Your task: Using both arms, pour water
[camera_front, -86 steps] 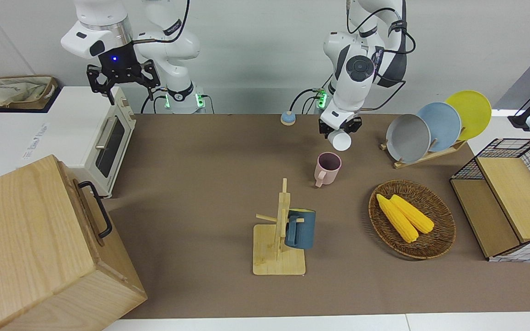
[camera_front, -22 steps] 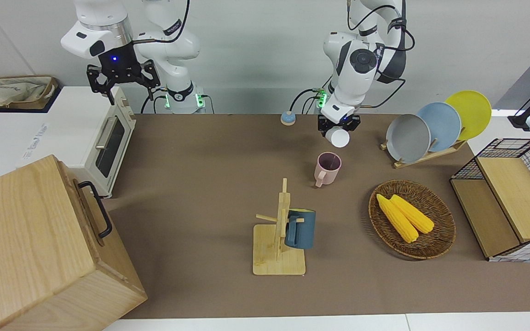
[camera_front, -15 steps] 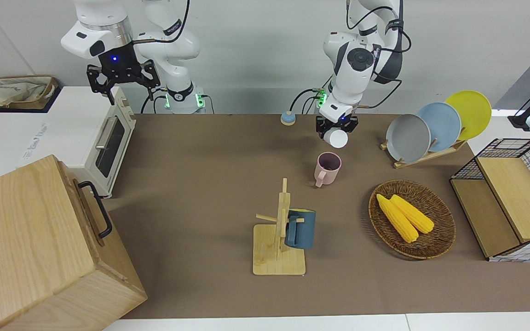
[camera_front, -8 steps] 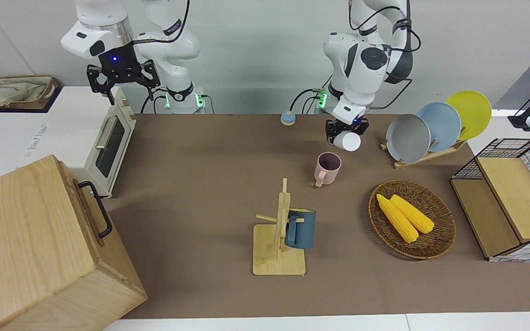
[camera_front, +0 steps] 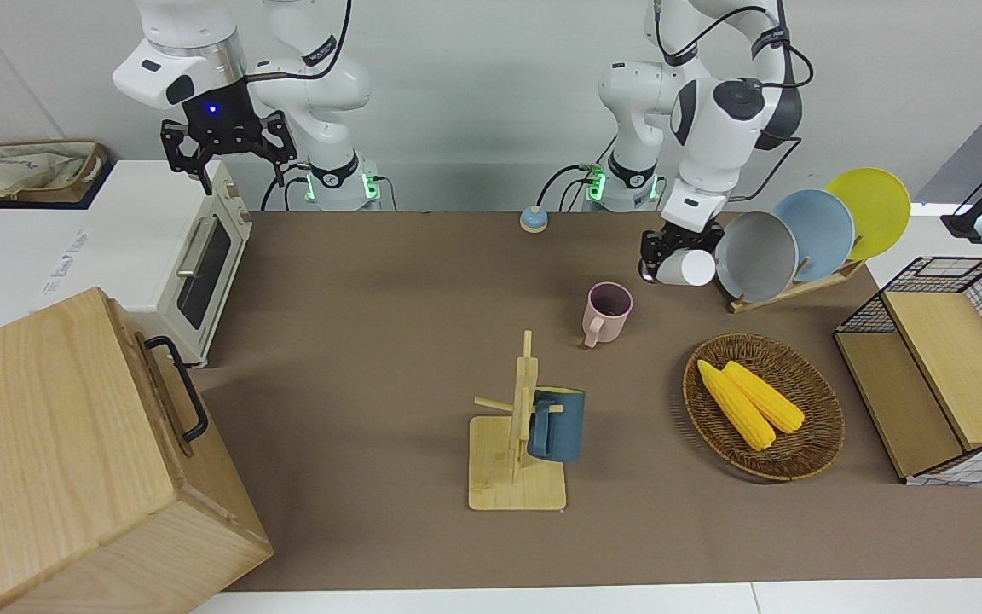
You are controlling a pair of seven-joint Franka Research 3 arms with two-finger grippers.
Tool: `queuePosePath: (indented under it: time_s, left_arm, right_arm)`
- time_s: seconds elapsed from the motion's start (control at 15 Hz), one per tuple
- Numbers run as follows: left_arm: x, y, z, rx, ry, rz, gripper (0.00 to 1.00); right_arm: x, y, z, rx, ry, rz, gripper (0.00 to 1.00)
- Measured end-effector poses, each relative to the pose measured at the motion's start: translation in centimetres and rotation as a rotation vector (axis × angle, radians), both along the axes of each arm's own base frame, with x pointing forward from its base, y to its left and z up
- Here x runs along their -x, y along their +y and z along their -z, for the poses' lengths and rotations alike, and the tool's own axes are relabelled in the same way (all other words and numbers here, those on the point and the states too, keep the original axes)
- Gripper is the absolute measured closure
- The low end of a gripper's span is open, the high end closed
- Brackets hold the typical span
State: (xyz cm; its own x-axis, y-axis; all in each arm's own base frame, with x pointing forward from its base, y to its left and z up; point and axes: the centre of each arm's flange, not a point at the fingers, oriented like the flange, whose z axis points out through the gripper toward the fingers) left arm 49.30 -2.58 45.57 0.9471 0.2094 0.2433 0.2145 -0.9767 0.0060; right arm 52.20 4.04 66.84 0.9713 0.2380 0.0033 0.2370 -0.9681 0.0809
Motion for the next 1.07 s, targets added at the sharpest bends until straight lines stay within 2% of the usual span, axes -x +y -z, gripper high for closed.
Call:
queuePosePath:
  time_s: [0.2,0.6,0.93,1.07]
  left_arm:
    - [-1.3,2.5,-1.7,-0.029,-0.070,-0.045,0.35]
    - [-4.5,7.8,-8.2,-0.047,-0.203,-0.140,0.35]
    - [-5.6,12.2,-10.6,-0.069,-0.248,-0.186,0.35]
    - [-6.3,13.5,-11.3,-0.080,-0.262,-0.189,0.35]
  right_arm:
    - [0.0,0.0,0.0,0.000,0.000,0.000,0.00]
    - [0.0,0.0,0.0,0.000,0.000,0.000,0.00]
    - [0.0,0.0,0.0,0.000,0.000,0.000,0.00]
    - [0.0,0.0,0.0,0.000,0.000,0.000,0.00]
